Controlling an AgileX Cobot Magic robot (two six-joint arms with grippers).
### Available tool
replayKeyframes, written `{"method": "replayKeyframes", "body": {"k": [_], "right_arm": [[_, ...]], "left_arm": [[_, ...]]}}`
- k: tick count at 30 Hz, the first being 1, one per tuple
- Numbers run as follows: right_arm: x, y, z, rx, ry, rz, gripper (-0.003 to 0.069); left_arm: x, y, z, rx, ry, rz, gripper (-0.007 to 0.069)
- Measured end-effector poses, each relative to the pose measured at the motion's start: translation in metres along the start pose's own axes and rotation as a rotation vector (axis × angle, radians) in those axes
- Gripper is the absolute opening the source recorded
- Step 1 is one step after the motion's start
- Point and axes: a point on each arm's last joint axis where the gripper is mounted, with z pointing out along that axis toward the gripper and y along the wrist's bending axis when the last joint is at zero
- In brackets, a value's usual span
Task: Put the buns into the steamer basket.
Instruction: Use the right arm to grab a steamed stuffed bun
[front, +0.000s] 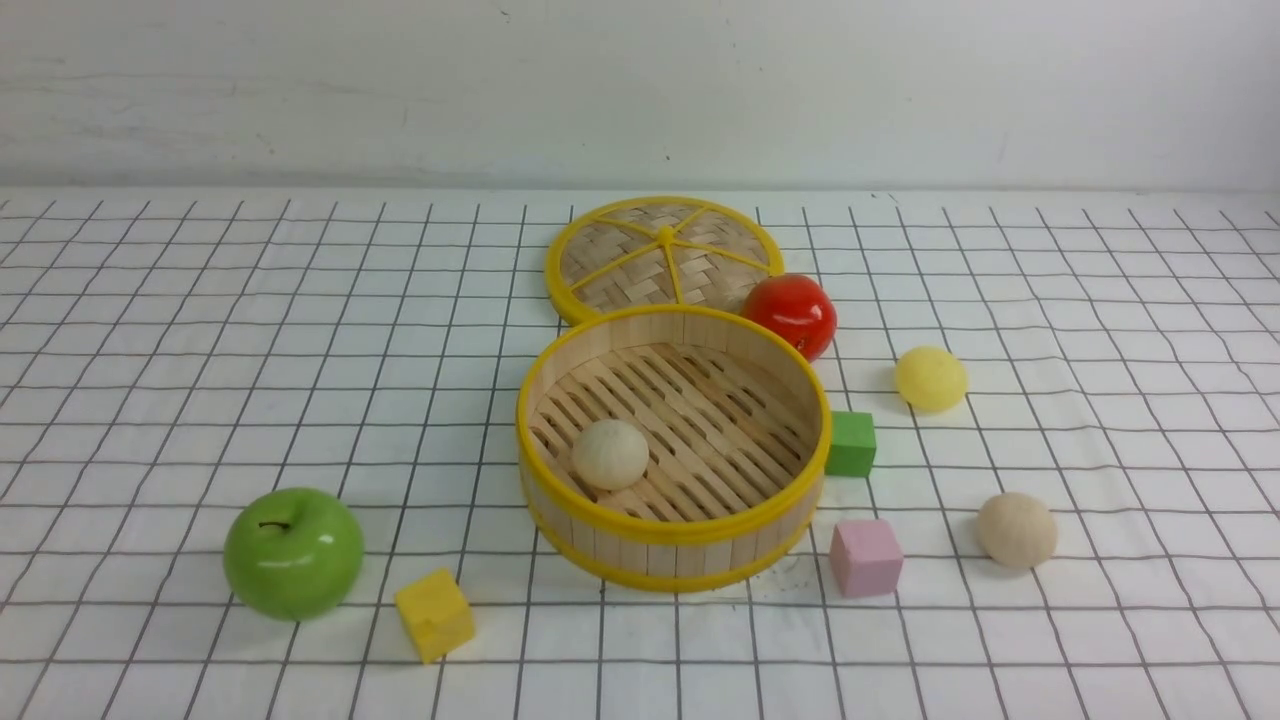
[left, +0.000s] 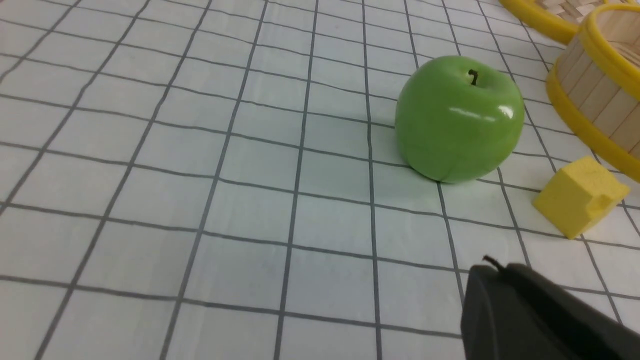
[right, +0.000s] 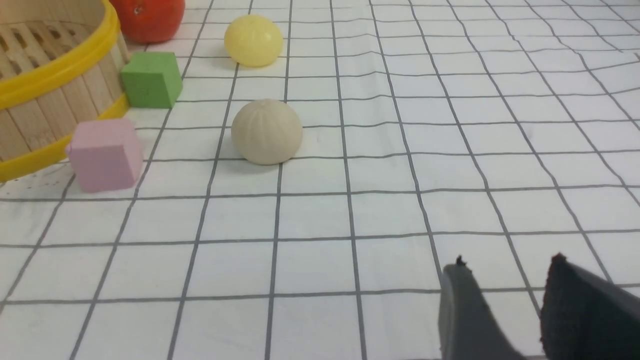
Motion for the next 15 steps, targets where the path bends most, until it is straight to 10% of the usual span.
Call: {"method": "replayKeyframes", "body": {"k": [15], "right_arm": [[-0.0083,0.0003,0.0005,-0.004,-0.114,0.021,0.0239]], "left_arm": [[0.0001,0.0001,0.0001,-0.001,0.000,0.000,0.0004]]}}
